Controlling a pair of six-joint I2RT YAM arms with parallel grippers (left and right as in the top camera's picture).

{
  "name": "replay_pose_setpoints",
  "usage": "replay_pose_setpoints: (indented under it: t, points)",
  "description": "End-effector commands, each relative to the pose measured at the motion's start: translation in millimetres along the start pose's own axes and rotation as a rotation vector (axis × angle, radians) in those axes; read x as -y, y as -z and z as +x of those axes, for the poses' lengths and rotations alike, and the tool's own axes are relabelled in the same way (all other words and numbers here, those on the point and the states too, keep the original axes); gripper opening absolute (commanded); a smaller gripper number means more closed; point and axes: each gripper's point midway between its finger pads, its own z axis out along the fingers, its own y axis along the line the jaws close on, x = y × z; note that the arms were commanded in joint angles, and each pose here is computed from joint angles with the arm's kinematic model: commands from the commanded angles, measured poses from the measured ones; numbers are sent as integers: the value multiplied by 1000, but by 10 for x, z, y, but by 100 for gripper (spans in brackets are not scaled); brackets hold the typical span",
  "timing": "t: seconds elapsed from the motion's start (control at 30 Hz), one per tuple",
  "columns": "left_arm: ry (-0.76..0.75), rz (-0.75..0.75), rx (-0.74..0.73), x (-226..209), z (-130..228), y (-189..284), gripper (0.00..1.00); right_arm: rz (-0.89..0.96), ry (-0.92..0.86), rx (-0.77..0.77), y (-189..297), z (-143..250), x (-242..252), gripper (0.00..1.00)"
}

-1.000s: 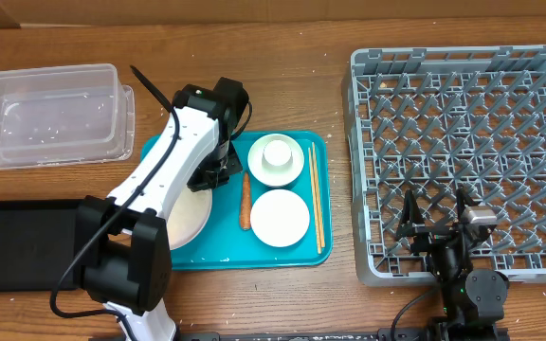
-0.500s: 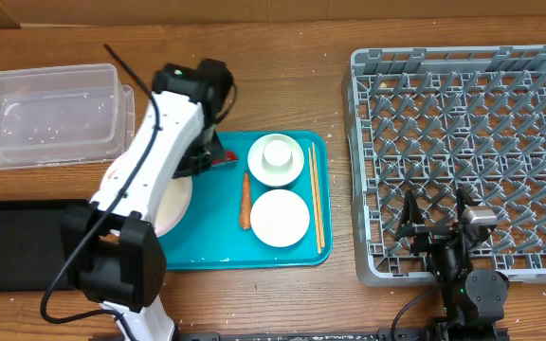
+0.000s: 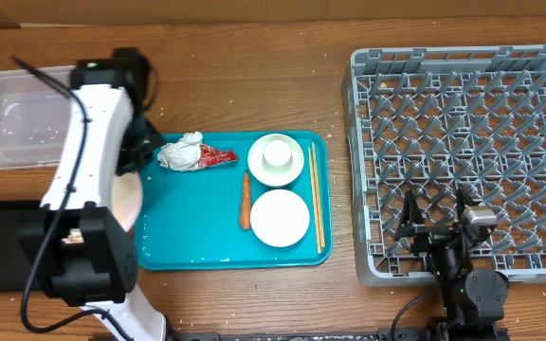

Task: Sort waste into correct bins and load items into the dishwasher
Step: 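Lift the plate with the left gripper and carry it left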

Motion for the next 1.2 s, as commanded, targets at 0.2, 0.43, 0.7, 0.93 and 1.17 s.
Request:
replay_pose_setpoints:
  t: [0.2, 0.43, 0.7, 0.93, 1.17]
  points:
    - [130, 119, -2, -367, -509, -118, 4, 5, 7, 8, 0, 8, 13, 100]
    - [219, 169, 66, -709, -903, -220, 4, 5, 7, 8, 0, 8, 13, 100]
    - [329, 367, 13, -878, -1047, -276, 4, 5, 7, 8, 0, 8, 13, 100]
    - [363, 411, 23, -1074, -1136, -315, 4, 5, 7, 8, 0, 8, 13, 100]
    - [361, 542, 46, -1082, -1258, -258, 4, 5, 7, 8, 0, 8, 13, 100]
